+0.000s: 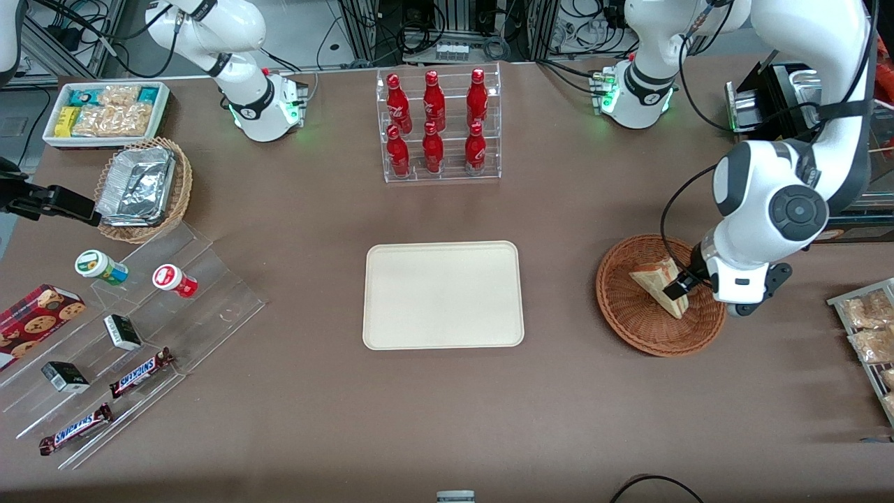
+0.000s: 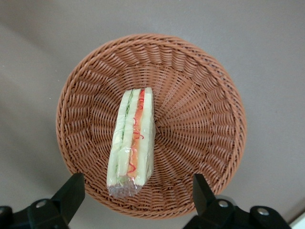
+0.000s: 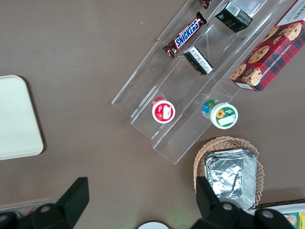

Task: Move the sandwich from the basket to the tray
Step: 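Close the left gripper on the wrapped sandwich's crust edge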

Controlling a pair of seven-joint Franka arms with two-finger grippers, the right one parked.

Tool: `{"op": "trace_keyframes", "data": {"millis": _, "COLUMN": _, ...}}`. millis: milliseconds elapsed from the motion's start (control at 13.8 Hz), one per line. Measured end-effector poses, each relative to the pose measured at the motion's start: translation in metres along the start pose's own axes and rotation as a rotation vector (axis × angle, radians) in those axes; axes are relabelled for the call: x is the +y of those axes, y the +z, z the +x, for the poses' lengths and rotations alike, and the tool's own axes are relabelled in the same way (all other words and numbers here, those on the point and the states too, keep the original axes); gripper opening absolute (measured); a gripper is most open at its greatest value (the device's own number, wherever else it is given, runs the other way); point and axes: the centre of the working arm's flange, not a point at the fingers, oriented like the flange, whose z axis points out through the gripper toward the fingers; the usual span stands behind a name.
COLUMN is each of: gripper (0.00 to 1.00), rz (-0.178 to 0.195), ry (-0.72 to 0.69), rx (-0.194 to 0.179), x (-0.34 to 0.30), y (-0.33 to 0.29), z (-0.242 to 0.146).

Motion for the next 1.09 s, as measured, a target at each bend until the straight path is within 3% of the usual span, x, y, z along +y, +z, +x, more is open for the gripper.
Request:
{"op": "trace_keyframes", "data": {"millis": 655, "gripper": 1.0, "rz": 0.016, "ry": -0.049, "rx": -0.02, "x": -0.014, "y": 0.06, "z": -0.018}}
{"op": "trace_keyframes", "data": {"millis": 1018, "gripper": 1.0, "rz": -0.005, "ry": -0.086, "rx": -0.006, "x": -0.02, "y": 0.092, "z": -0.026}}
{"op": "trace_keyframes", "data": {"millis": 1091, "gripper": 0.95, "rz": -0.003, "ry": -0.093, "rx": -0.008, "x": -0.02, "y": 0.099, "z": -0.027}}
